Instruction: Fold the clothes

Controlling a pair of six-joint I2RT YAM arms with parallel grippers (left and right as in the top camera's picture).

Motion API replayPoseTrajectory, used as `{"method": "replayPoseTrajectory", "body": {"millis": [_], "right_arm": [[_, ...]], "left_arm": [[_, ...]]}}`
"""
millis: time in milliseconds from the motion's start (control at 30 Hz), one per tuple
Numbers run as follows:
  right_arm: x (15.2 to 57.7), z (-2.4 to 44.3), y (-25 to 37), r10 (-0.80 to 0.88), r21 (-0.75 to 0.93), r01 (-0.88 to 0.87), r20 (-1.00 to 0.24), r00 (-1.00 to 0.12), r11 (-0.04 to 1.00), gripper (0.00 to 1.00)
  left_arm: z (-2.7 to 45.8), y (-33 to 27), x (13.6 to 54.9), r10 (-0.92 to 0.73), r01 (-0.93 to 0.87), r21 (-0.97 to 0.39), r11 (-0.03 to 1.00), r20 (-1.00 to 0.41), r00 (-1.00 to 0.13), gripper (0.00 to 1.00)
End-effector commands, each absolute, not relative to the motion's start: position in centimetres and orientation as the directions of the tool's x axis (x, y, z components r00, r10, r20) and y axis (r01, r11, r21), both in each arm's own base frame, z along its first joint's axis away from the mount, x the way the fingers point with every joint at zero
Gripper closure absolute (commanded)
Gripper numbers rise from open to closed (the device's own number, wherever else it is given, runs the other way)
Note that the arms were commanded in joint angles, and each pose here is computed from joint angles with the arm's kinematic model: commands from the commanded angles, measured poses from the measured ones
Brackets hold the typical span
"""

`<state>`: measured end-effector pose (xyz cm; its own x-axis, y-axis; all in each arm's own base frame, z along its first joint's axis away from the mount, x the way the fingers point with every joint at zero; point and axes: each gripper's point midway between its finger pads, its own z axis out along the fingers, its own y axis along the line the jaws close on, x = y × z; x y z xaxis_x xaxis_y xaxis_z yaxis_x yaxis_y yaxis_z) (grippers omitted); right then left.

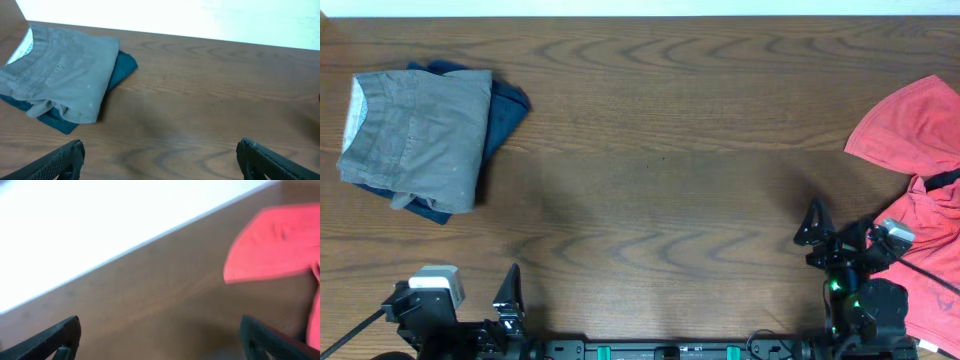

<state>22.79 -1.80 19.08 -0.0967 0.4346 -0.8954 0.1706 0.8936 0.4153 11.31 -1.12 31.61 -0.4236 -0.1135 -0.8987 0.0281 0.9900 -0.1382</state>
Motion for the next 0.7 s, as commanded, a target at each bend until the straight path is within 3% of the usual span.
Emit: {"method": "replayPoseTrajectory", "body": {"millis": [0, 267, 400, 533, 667], "right_arm": [[23.5, 18.9, -1.6, 0.396, 0.388, 0.126, -0.917, -0.052, 0.913, 0.01], [24.5, 19.0, -2.7, 0.394, 0.407, 0.124, -0.911, 0.121, 0.905, 0.01], [24.4, 18.6, -2.8, 0.36, 0.372, 0.139, -0.927, 0.102, 0.918, 0.01], [24.6, 16.0, -1.6, 0.269, 0.265, 0.11, -0.962, -0.033, 0.958, 0.01], [24.6, 15.6, 0.0, 0.086, 0.086, 0.011, -0.993, -0.076, 0.996, 0.01]], "left_arm": [[31.7, -0.9, 11.3, -0.122, 0.015, -0.141, 0.99, -0.901, -0.417, 0.02], [31.7, -0.9, 11.3, -0.122, 0.015, -0.141, 0.99, -0.901, -0.417, 0.02], [31.7, -0.9, 11.3, -0.122, 0.015, -0.141, 0.99, -0.901, -0.417, 0.02], [31.7, -0.9, 11.3, -0.122, 0.015, -0.141, 0.99, -0.901, -0.417, 0.02], [31.7, -0.9, 11.3, -0.122, 0.015, -0.141, 0.99, -0.901, -0.417, 0.02]]}}
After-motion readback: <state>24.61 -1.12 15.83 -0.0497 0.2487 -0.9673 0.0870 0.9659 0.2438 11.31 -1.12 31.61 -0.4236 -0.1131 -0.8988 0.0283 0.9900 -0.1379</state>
